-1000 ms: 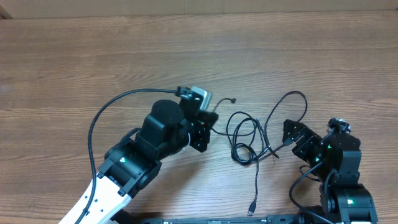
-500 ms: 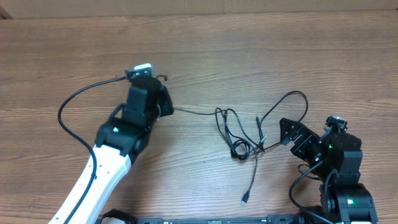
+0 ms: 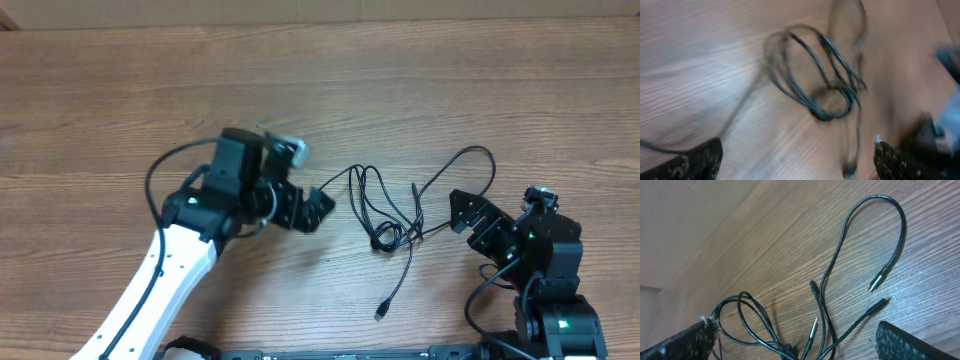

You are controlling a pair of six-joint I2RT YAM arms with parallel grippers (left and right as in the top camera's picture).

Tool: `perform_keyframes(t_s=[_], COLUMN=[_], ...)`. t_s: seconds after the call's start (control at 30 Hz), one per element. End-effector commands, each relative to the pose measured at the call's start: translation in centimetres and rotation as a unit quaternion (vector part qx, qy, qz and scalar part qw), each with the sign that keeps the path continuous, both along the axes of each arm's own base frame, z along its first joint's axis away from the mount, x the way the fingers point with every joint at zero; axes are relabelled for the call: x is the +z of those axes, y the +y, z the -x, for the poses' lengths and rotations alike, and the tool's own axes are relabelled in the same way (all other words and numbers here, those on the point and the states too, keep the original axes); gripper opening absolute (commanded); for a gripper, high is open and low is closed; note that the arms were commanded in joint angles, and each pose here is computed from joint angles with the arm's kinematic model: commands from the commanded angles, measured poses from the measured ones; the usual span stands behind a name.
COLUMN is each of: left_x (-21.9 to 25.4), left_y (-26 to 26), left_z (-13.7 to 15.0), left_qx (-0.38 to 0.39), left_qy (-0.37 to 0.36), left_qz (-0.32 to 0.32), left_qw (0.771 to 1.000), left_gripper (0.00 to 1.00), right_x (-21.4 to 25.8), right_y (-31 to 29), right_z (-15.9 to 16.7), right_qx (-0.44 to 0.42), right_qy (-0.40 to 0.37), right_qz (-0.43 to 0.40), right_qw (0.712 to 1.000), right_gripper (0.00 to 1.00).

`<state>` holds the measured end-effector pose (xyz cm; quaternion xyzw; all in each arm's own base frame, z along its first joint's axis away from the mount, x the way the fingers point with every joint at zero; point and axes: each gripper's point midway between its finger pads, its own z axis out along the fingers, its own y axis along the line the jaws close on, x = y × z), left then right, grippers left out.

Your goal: Untangle cables

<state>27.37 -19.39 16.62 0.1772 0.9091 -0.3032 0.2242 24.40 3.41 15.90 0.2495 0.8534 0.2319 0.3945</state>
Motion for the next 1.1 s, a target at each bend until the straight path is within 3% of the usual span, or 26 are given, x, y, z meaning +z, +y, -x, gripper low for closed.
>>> perform_keyframes(t_s=[0.0,0.13,0.33,0.47,0.63,0.8,1.0,1.07], left_x=[-0.2,-2.5,-7.6,-9.9,-13.8,-14.4,-14.2,-14.1], left_y=[-3.4,-3.8,-7.2,-10.1,-11.5,-12.4,-12.6,-12.7], left_z=[4.0,4.0,5.0,5.1,5.1,4.5,2.9,2.6], left_qx=[-0.172,-0.179,-0.233,-0.267,-0.286,-0.289,-0.270,-0.267], left_qy=[-0.046,-0.049,-0.011,-0.025,-0.039,-0.061,-0.094,-0.102], left_qz=[-0.009,-0.077,-0.098,-0.097,-0.142,-0.144,-0.157,-0.156], left_qw=[0.984,0.980,0.967,0.958,0.947,0.944,0.945,0.945], left_gripper=[0.96,0.92,0.93,0.91,0.88,0.85,0.69,0.69], right_x=[0.7,0.7,0.7,0.7,0.7,0.7,0.7,0.7], right_y=[0.0,0.0,0.0,0.0,0.0,0.0,-0.1,-0.1], right_z=[-0.2,-0.2,-0.2,-0.2,-0.2,-0.2,-0.2,-0.2], right_qx=[0.000,0.000,0.001,0.000,0.000,0.000,-0.001,-0.001], right_qy=[-0.010,-0.010,-0.010,-0.010,-0.010,-0.010,-0.010,-0.010], right_qz=[-0.002,-0.002,-0.002,-0.002,-0.001,-0.001,-0.001,-0.001], right_qw=[1.000,1.000,1.000,1.000,1.000,1.000,1.000,1.000], right_gripper=[1.00,1.00,1.00,1.00,1.00,1.00,1.00,1.00])
